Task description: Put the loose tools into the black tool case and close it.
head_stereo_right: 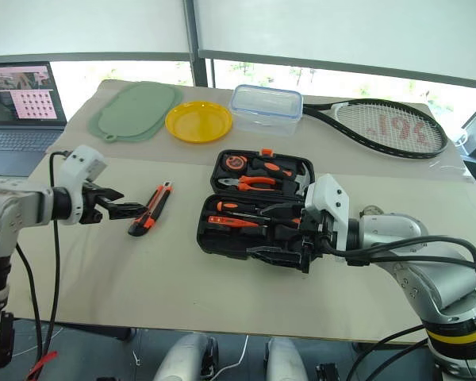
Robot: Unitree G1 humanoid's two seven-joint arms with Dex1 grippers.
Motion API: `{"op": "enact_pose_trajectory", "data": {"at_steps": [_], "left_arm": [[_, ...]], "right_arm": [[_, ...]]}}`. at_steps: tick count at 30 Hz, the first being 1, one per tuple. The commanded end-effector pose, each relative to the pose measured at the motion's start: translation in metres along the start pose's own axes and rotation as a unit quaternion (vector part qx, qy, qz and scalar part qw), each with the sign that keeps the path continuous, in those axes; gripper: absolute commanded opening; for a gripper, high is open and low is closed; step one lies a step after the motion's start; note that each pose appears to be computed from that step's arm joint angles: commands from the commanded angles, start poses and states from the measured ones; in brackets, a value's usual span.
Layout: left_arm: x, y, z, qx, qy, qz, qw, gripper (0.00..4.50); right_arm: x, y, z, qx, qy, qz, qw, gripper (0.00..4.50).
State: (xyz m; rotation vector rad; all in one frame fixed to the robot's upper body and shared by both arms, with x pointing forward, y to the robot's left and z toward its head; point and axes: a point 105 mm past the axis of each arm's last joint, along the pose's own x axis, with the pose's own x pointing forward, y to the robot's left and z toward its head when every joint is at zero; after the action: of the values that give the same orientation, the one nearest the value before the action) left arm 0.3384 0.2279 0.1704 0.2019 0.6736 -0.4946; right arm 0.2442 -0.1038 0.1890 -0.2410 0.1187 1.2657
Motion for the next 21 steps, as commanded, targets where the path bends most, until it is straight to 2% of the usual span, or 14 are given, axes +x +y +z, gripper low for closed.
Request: {"op": "enact_pose_trajectory", "data": {"at_steps": [1, 7, 13, 17, 19, 21], "left_arm": [[0.013, 0.013, 0.000, 0.016, 0.026, 0.032, 0.999, 4.46], [0.040, -0.001, -0.014, 0.022, 0.081, -0.017, 0.996, 4.46], [0.050, 0.004, -0.025, 0.012, 0.103, -0.011, 0.995, 4.46], [0.049, 0.007, -0.027, 0.005, 0.100, -0.013, 0.995, 3.55], [0.047, 0.010, -0.020, 0.010, 0.085, -0.012, 0.996, 2.73], [0.043, 0.014, -0.004, 0.023, 0.051, -0.014, 0.998, 2.16]], "right_arm": [[0.000, 0.003, 0.011, -0.034, -0.019, -0.024, 0.999, 4.50], [0.002, 0.009, 0.008, -0.033, -0.025, -0.041, 0.998, 4.50], [0.000, 0.011, 0.008, -0.031, -0.025, -0.046, 0.998, 4.50], [-0.002, 0.011, 0.007, -0.031, -0.019, -0.049, 0.998, 4.50], [-0.004, 0.011, 0.006, -0.031, -0.017, -0.051, 0.998, 4.50], [-0.007, 0.010, 0.005, -0.030, -0.013, -0.056, 0.998, 4.50]]}}
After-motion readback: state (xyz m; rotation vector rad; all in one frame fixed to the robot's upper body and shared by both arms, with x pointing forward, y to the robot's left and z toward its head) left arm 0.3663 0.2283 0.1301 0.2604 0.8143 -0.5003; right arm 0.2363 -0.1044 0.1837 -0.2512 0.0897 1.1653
